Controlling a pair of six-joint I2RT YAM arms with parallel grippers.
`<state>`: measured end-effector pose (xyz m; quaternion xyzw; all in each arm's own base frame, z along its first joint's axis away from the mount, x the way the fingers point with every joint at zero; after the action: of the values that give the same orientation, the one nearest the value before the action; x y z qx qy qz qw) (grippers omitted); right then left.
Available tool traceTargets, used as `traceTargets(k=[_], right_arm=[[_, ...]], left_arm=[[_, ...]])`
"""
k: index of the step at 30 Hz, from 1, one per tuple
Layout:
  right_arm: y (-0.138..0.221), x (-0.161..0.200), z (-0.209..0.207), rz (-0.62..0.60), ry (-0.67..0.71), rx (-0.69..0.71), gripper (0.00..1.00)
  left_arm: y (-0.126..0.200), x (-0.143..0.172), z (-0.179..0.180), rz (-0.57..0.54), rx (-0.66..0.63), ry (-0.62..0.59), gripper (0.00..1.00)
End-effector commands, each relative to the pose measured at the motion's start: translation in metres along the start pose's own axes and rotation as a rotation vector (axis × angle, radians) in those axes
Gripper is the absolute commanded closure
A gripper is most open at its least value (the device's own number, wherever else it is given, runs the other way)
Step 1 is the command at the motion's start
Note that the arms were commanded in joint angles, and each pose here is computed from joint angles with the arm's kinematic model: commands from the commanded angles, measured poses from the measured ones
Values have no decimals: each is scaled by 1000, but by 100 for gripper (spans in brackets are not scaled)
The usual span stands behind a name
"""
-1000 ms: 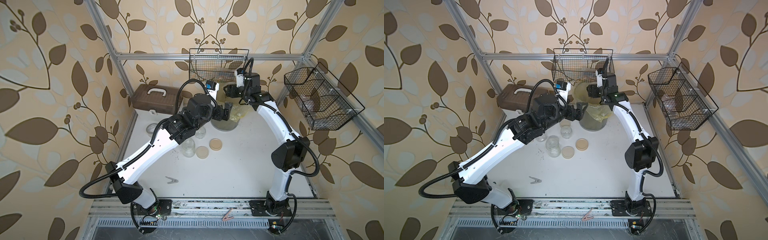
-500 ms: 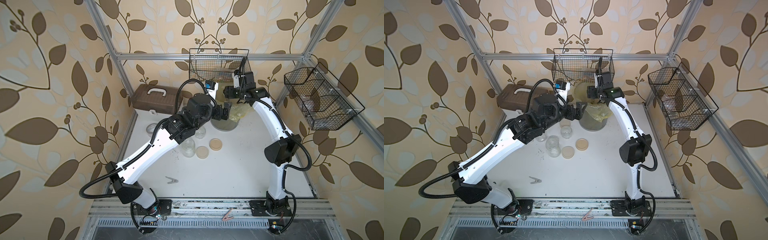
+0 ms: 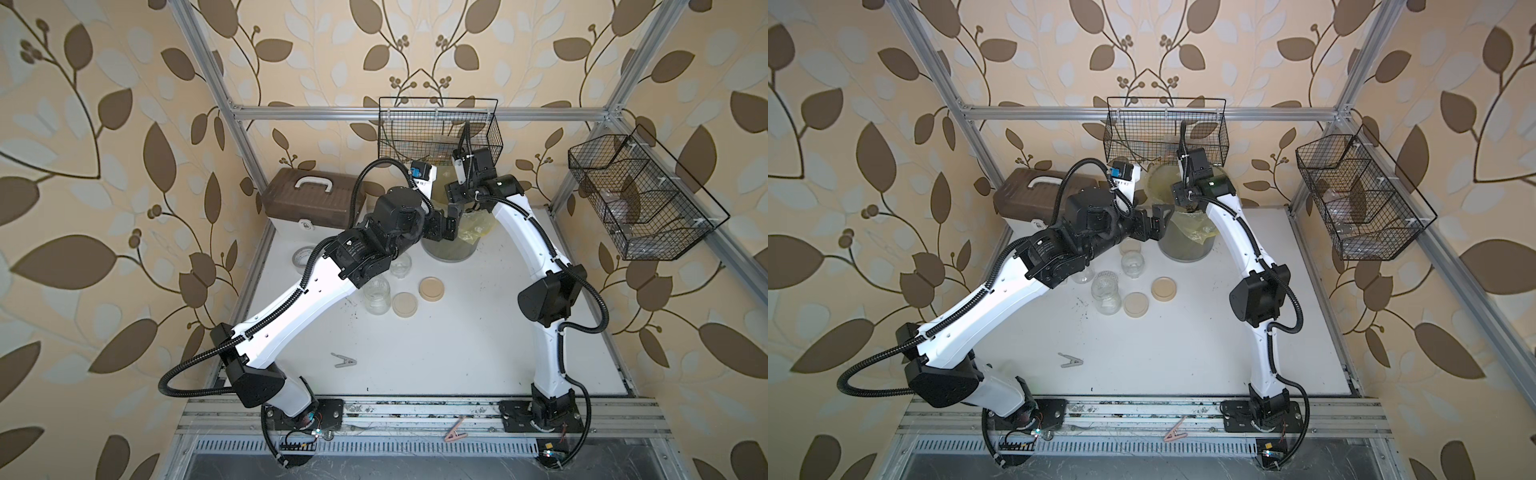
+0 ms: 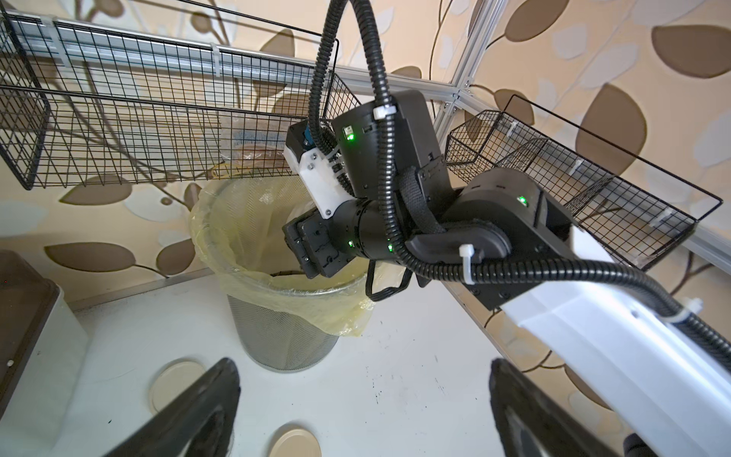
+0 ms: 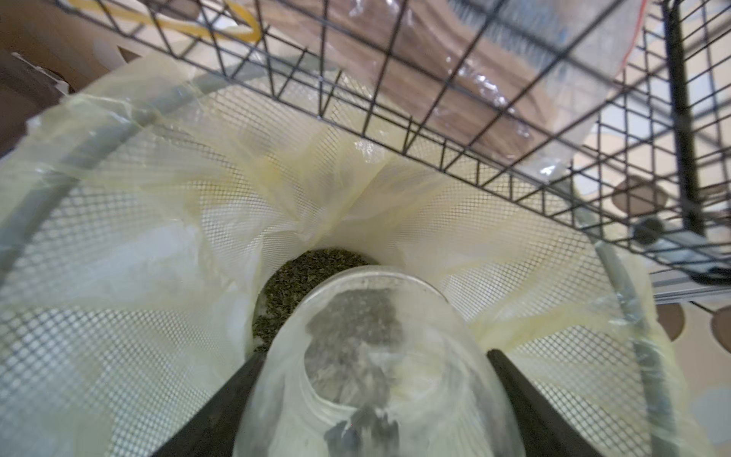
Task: Empty moldy tea leaves from jars
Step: Pour the moldy tea leaves from the jar into the trash bin.
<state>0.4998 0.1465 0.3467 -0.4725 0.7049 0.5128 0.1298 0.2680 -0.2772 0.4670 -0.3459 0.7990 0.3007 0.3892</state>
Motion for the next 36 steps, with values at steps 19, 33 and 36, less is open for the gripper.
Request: traceTargets(k=[19, 33, 36], right_arm=[[32, -9, -19, -85, 190, -21, 46], [29, 20, -2, 164, -56, -47, 53], [24, 21, -4, 190, -38, 7, 55]], left_arm=[[-7, -11, -18, -1, 59, -283, 1], [-43, -25, 20, 88, 166, -265, 1], [-52, -26, 23, 102, 192, -268, 1]])
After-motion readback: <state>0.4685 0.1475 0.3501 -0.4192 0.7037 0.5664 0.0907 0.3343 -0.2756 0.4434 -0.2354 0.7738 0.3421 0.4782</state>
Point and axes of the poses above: each gripper's point midway between its finger pads, its own y axis back along the fingers, its own z axis along the line the jaws close on, x = y × z, the point moved 8 cm from there along y, back along the fingers, and after that the axes turned 15 degrees about y, right-handed, at the moved point
